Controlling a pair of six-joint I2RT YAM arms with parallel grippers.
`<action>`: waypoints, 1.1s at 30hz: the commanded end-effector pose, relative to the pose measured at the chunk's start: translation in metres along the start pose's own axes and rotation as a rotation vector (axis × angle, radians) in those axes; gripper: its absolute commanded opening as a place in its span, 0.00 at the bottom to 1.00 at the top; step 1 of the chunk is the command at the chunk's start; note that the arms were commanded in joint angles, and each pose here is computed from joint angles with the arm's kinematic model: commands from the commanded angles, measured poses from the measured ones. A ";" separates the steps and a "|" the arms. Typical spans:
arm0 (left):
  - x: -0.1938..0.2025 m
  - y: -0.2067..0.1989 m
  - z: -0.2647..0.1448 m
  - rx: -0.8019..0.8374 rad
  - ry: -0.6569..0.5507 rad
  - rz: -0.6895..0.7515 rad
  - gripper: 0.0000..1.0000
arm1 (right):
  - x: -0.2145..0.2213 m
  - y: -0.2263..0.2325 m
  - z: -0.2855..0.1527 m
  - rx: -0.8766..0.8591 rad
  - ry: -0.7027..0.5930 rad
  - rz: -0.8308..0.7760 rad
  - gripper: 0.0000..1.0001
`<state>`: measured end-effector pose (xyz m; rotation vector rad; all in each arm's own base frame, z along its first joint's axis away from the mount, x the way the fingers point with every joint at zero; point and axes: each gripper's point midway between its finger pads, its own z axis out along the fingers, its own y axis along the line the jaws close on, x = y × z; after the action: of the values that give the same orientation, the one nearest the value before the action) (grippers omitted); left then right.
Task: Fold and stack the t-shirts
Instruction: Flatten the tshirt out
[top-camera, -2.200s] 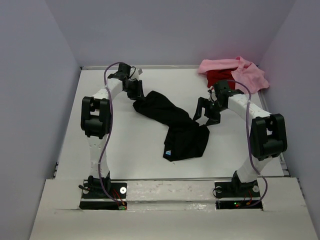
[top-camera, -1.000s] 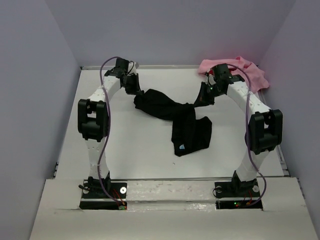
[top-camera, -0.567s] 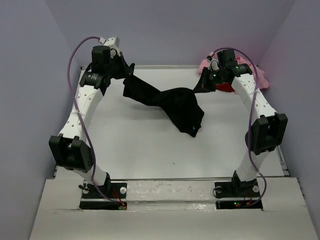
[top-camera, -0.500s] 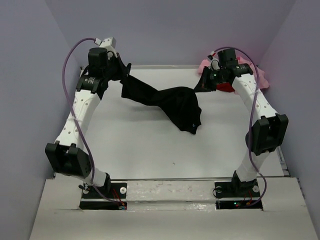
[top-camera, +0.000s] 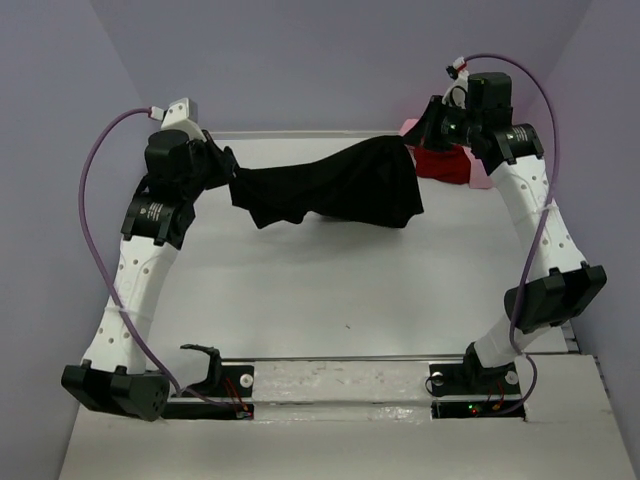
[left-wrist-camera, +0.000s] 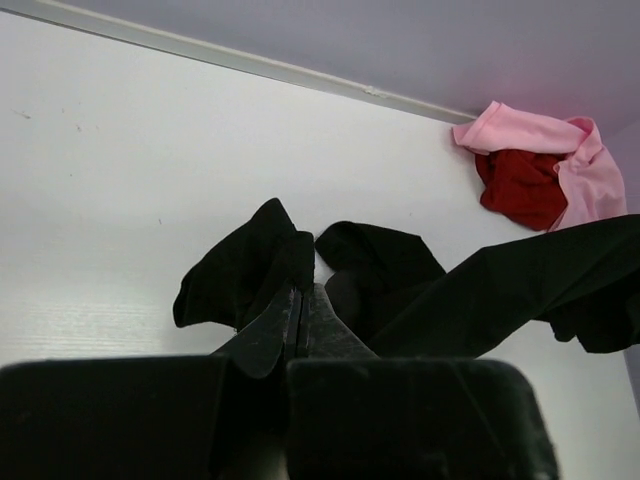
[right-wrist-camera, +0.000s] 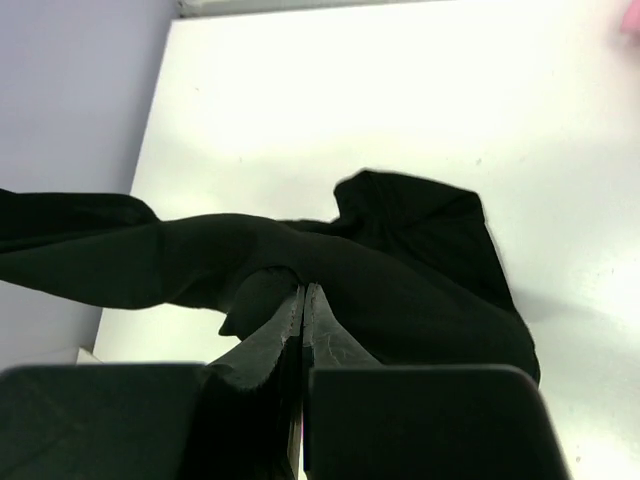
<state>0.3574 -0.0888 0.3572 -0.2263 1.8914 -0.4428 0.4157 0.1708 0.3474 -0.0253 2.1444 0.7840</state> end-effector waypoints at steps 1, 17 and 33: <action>-0.023 -0.006 -0.019 0.017 -0.095 -0.032 0.00 | -0.048 0.033 -0.037 -0.063 -0.186 -0.093 0.00; 0.023 -0.013 -0.097 0.079 0.044 -0.136 0.00 | 0.062 0.073 -0.154 -0.160 0.028 0.054 0.00; 0.037 -0.025 -0.218 0.223 -0.064 -0.216 0.00 | 0.116 0.128 -0.252 -0.403 0.012 -0.018 0.00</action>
<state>0.1379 -0.0797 0.4123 -0.2711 1.7011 -0.7586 0.1203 0.1597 0.4646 -0.2808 1.9047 1.1433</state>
